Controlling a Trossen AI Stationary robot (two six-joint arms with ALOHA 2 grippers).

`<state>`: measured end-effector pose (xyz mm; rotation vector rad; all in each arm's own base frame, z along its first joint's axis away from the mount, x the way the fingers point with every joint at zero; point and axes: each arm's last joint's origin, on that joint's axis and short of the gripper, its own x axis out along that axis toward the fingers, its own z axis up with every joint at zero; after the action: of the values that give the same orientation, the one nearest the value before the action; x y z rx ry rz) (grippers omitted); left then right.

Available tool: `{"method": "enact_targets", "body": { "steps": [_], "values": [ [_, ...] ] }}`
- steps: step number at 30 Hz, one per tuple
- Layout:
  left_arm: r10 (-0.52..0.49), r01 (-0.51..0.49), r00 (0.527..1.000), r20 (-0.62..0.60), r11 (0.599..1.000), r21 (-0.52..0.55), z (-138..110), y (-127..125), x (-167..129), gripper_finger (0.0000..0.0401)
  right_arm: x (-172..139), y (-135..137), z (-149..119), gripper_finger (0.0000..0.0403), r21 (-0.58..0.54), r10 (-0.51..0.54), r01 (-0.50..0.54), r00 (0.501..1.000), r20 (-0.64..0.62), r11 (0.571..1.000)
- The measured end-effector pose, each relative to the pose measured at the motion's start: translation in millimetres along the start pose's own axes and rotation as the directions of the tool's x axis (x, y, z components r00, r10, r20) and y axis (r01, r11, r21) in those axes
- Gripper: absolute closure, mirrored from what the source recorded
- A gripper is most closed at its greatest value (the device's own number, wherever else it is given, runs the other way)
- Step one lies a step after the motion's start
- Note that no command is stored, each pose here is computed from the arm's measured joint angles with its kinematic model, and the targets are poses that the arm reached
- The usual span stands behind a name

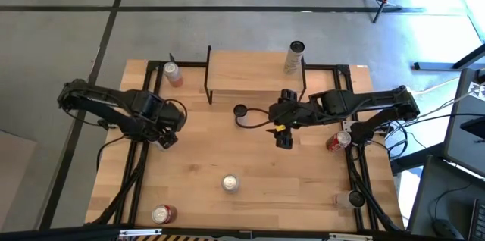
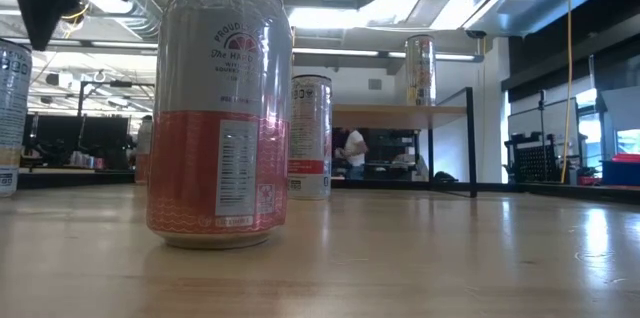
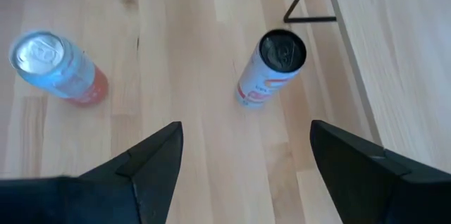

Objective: Place canned beverage on shelf
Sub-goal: Put the white and yellow soda can aligned with other white and yellow soda can on the shelf

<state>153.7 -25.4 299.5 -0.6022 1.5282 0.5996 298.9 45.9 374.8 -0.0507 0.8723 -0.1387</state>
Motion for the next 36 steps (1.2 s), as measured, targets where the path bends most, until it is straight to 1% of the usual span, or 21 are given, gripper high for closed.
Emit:
{"method": "enact_targets", "body": {
  "steps": [2,5,13,16,19,22,25,29,32,36],
  "values": [
    [-0.037,0.038,0.999,-0.039,0.999,0.016,-0.6,0.7,-0.7,0.0076,-0.1,0.2,1.4,0.0105,0.003,0.002,-0.002,1.0,0.014,1.0],
    [-0.089,0.09,0.995,-0.034,0.996,0.027,-7.3,7.8,-6.4,0.0076,-0.1,0.2,1.5,0.0105,0.005,0.004,-0.004,1.0,0.015,1.0],
    [-0.155,0.158,0.983,0.097,0.987,-0.025,-23.2,31.1,-20.1,0.0076,-0.1,0.4,2.1,0.0105,0.034,0.006,-0.006,1.0,0.021,0.999],
    [-0.162,0.166,0.977,0.138,0.986,-0.016,-27.3,36.6,-22.7,0.0076,-0.1,0.5,2.7,0.0105,0.051,0.007,-0.008,1.0,0.027,0.999],
    [-0.151,0.149,0.974,0.169,0.989,0.021,-29.6,39.6,-22.5,0.0076,-0.1,0.5,3.1,0.0105,0.06,0.008,-0.009,1.0,0.03,0.998],
    [-0.141,0.125,0.977,0.162,0.987,0.101,-29.2,38.7,-19.7,0.0076,-0.1,0.5,3.2,0.0105,0.062,0.008,-0.01,0.999,0.031,0.998],
    [-0.128,0.104,0.983,0.131,0.979,0.173,-30.0,37.5,-12.4,0.0076,-0.1,0.6,3.4,0.0105,0.072,0.008,-0.011,0.999,0.034,0.997],
    [-0.12,0.1,0.991,0.062,0.962,0.256,-33.5,35.4,-0.3,0.0076,-0.1,0.6,3.4,0.0105,0.086,0.009,-0.011,0.999,0.034,0.996],
    [-0.112,0.099,0.993,0.026,0.951,0.294,-37.2,34.7,6.5,0.0076,-0.1,0.6,3.4,0.0105,0.088,0.009,-0.011,0.999,0.034,0.996],
    [-0.09,0.073,0.995,0.044,0.95,0.303,-37.4,34.4,8.5,0.0076,-0.2,0.7,4.1,0.0105,0.09,0.01,-0.013,0.999,0.041,0.996]
  ]
}}
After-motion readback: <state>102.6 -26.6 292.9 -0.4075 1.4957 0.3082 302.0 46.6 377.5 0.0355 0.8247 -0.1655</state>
